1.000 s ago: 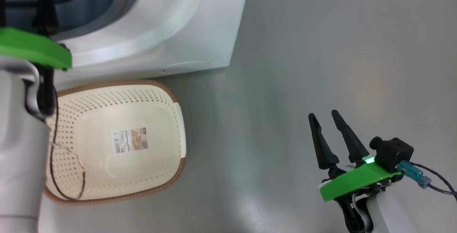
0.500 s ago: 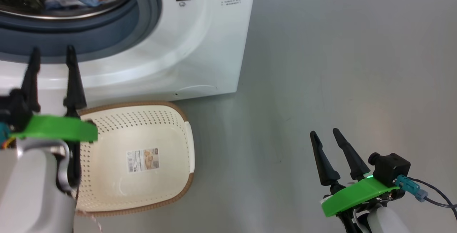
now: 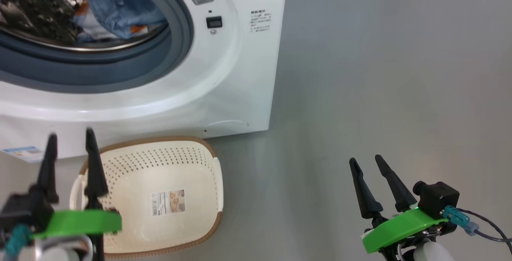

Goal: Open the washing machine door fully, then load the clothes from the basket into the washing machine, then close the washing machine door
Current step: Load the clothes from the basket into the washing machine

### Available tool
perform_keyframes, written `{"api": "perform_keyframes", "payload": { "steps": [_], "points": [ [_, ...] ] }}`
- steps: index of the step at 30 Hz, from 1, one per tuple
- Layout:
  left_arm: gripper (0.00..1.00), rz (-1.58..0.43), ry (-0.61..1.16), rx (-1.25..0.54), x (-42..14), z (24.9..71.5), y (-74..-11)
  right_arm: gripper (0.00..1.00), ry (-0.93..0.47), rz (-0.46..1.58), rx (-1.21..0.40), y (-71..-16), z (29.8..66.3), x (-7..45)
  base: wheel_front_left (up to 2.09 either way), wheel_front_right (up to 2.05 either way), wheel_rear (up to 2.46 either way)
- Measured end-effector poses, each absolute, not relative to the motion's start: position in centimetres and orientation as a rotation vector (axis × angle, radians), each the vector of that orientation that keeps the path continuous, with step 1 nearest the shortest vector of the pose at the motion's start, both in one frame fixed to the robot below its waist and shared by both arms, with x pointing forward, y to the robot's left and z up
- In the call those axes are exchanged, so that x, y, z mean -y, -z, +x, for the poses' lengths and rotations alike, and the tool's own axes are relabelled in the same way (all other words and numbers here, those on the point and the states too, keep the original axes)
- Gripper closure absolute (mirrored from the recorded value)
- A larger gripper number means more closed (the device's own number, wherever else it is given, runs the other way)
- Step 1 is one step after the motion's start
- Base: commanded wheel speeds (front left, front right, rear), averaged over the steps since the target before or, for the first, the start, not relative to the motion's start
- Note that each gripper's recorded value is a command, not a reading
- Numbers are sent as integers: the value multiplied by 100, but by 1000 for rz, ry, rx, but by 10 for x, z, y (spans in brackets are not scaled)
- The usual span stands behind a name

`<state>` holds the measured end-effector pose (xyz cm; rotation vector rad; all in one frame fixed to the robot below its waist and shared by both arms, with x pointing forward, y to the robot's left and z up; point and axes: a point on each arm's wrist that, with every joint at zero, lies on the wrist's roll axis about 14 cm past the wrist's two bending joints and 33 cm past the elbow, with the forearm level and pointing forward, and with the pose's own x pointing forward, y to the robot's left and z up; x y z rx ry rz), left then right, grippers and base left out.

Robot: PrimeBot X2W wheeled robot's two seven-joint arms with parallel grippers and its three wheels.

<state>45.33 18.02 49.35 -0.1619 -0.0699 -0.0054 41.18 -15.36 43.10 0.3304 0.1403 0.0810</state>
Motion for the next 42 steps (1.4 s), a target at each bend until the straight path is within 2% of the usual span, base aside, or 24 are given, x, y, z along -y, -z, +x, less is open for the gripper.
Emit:
{"api": "perform_keyframes", "payload": {
  "steps": [16, 42],
  "points": [
    [0, -156, -57, 35, -189, 384, -489, 0, -97, 196, -10, -477, 395, 162, 0, 0, 0],
    [0, -151, -77, 27, -188, 325, -493, 0, -86, 165, 80, -508, 362, 168, 0, 0, 0]
  ]
}}
